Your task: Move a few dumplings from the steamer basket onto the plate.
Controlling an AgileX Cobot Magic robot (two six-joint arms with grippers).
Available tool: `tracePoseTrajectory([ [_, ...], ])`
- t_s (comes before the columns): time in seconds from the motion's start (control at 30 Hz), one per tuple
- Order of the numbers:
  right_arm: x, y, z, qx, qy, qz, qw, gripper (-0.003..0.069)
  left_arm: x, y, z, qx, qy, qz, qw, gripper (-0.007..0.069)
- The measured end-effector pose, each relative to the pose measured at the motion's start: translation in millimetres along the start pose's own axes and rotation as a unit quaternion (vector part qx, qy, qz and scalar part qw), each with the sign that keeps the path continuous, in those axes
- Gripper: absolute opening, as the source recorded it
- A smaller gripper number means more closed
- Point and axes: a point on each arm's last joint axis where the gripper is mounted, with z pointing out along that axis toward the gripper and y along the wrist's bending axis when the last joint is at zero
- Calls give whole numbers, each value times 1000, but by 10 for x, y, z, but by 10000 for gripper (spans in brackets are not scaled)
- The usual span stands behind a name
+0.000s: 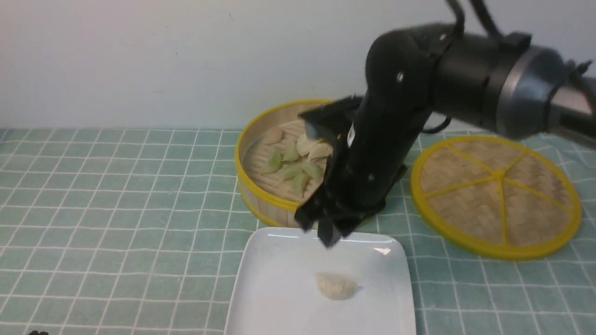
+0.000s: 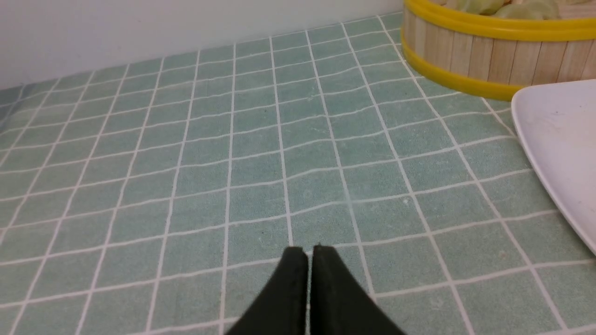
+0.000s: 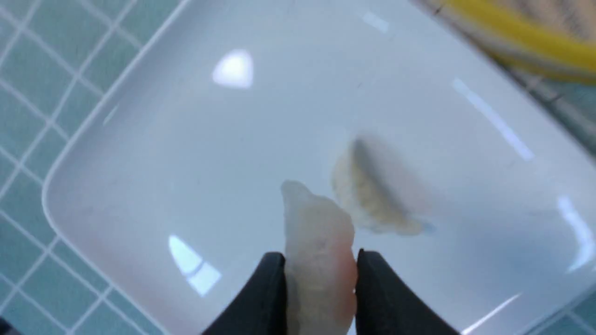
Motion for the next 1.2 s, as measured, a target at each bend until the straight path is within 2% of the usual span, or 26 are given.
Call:
tracePoseTrajectory([
  [0.1,127,112,201,-1,37,-15,999,170,0,0,0,0,0,0,1000,-6],
  [0.27,121,116,372,-2,42,-15,999,171,0,0,0,0,0,0,1000,-6],
  [0.33,104,104,457,-2,45,-13,999,194,0,0,0,0,0,0,1000,-6],
  [0.53,58,68,684,0,49,-9,999,371,0,0,0,0,0,0,1000,-6],
  [0.63,46,69,655,3,51,-13,999,412,0,0,0,0,0,0,1000,-6],
  [0.73,-2,82,513,10,50,-22,998,415,0,0,0,0,0,0,1000,-6],
  [0.8,-52,98,320,19,23,-23,999,385,0,0,0,0,0,0,1000,-6],
  [1.0,228,195,-1018,57,-142,1,988,155,0,0,0,0,0,0,1000,-6],
  [1.1,538,248,-1597,50,-239,12,970,62,0,0,0,0,0,0,1000,-6],
  [1.2,794,271,-1913,39,-324,12,945,16,0,0,0,0,0,0,1000,-6],
])
